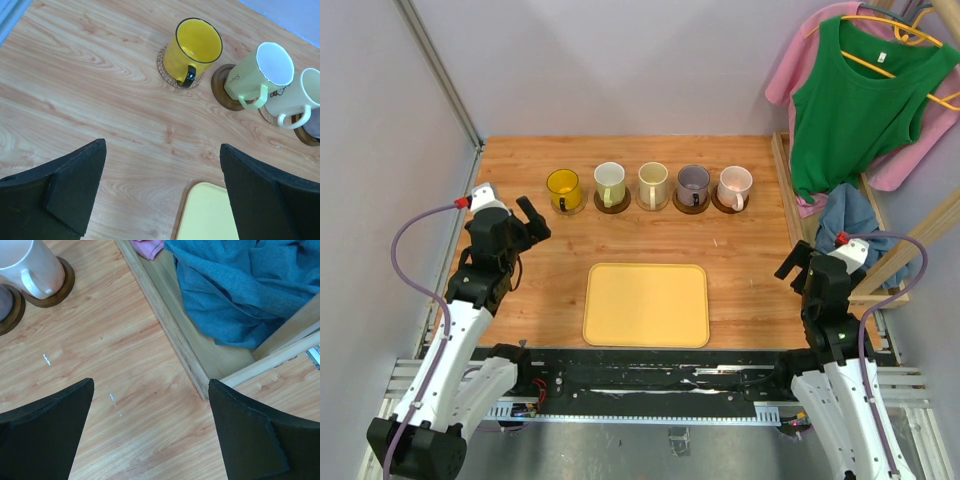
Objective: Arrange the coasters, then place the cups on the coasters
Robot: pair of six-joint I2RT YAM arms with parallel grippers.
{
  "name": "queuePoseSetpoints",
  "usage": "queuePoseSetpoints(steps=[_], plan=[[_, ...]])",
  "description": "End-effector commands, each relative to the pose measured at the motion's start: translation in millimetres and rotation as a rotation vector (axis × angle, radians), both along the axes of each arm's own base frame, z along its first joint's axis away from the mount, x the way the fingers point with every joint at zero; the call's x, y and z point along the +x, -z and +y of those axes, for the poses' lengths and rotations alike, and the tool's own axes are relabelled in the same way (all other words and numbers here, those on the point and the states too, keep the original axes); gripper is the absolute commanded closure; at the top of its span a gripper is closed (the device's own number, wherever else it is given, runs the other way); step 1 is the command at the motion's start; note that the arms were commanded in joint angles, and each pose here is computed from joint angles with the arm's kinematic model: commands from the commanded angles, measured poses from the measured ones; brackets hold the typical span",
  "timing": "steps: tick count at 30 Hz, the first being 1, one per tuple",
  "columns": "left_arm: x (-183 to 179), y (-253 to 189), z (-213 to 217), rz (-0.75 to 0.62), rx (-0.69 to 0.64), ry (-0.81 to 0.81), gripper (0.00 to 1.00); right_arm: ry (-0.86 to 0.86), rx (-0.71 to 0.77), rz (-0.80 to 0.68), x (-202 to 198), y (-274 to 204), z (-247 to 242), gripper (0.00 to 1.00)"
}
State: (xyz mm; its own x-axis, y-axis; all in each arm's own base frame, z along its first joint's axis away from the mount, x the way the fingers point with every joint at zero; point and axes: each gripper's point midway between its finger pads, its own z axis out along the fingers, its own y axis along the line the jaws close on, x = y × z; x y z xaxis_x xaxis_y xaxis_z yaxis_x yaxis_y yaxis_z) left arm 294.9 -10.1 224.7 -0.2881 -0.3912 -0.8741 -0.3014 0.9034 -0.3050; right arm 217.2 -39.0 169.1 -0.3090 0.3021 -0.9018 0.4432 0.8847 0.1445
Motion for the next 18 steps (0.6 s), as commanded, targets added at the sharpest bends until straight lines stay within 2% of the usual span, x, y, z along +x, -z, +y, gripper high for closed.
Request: queuePoseSetpoints(steps=[1,10,18], plan=[[-3.3,-0.7,-0.7,-0.030,-0.021,0.002,0.00,0.049,-0.004,0.025,-7.8,5.5,-8.4,0.02],[-14.9,-5.0,5.6,-0.072,-0.025,-0.025,0.00,0.048,-0.003,0.010,-9.6,3.8,-8.5,0.02],[-22.1,-3.4,19.5,-0.049,-0.002,-0.100,0.00,0.046,-0.002,0.016,-9.8,5.4,-8.1,0.02]])
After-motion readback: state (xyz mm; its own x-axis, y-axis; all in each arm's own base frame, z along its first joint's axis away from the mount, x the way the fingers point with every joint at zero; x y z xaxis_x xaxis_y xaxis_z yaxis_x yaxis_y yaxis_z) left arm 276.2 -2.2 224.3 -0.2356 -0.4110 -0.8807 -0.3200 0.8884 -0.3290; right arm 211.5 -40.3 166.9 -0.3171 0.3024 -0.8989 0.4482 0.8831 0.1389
